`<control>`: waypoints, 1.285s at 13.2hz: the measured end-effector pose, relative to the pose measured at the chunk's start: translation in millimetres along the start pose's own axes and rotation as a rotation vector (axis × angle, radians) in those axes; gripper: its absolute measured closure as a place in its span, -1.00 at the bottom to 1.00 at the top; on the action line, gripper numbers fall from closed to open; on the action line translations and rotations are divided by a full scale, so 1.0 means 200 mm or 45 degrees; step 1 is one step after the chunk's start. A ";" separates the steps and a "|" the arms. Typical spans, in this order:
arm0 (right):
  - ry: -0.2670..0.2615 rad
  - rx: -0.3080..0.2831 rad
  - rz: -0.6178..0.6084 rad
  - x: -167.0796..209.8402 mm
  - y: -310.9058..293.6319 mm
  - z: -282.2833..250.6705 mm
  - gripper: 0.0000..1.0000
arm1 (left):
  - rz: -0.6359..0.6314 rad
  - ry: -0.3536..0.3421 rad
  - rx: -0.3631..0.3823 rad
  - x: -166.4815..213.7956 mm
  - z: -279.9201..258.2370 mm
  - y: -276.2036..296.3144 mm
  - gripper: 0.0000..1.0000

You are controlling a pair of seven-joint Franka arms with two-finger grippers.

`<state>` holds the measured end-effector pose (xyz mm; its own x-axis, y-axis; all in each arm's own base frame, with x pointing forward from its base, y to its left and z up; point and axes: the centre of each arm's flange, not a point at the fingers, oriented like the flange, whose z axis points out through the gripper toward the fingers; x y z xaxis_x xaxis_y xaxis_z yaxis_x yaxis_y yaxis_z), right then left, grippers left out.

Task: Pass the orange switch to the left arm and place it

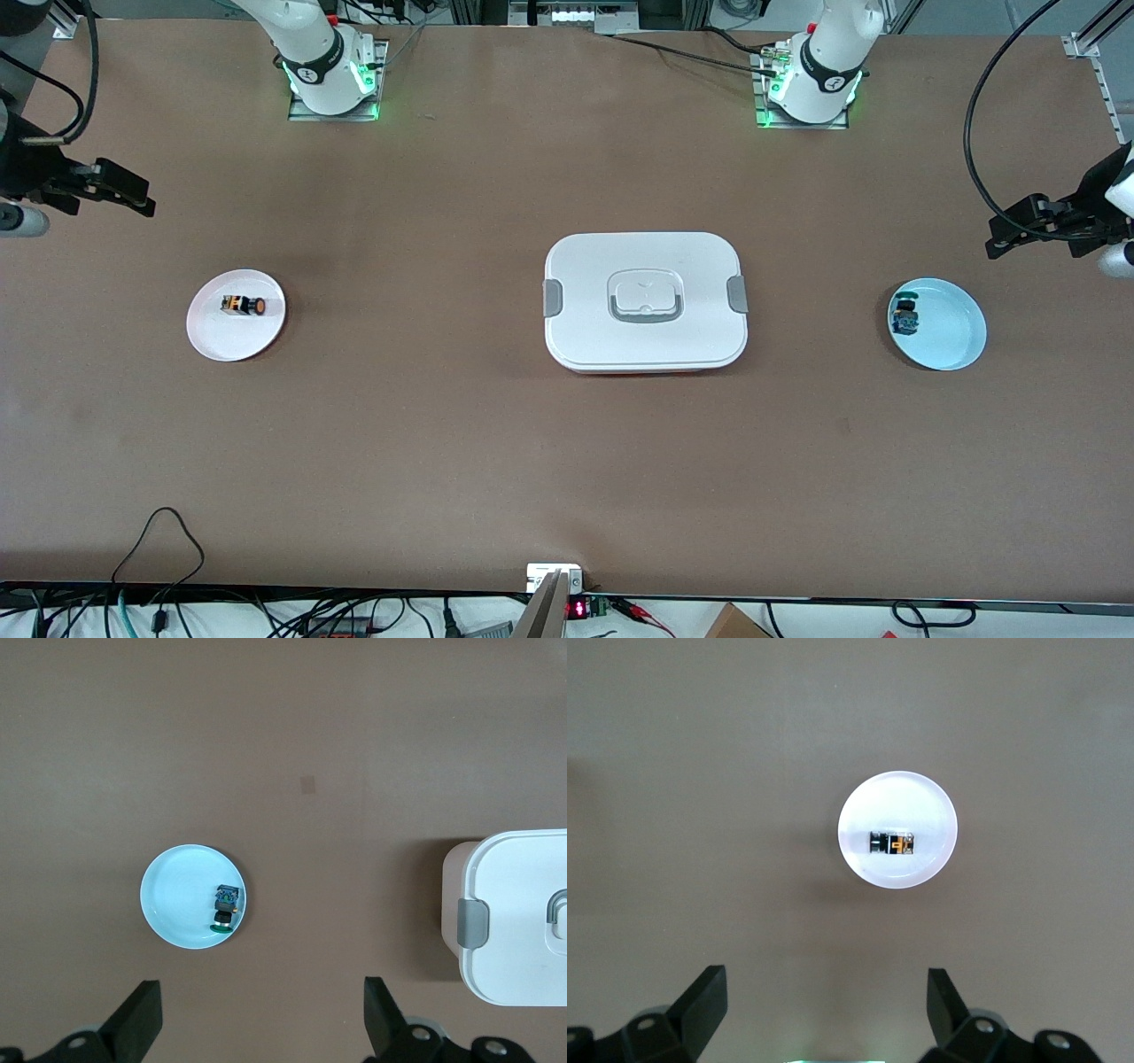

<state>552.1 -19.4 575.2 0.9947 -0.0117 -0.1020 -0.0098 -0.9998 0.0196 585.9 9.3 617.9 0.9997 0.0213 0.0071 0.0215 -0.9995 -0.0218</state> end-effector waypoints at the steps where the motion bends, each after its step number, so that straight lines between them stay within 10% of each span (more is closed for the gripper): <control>1: -0.025 -0.003 0.000 0.03 0.00 0.05 -1.00 | 0.000 0.000 0.000 0.00 0.00 0.00 -1.00; 8: -0.140 -0.021 -0.001 0.22 -0.02 0.36 -1.00 | 0.000 0.000 0.000 0.00 0.00 0.00 -1.00; 17: -0.090 -0.032 -0.004 0.35 -0.04 0.50 -1.00 | 0.000 0.000 0.000 0.00 0.00 0.00 -1.00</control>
<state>611.3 -15.1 468.1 0.9851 -0.0105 -0.1718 -0.0030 -0.9990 0.0440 585.9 9.4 617.8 0.9997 0.0216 0.0069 0.0217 -0.9995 -0.0218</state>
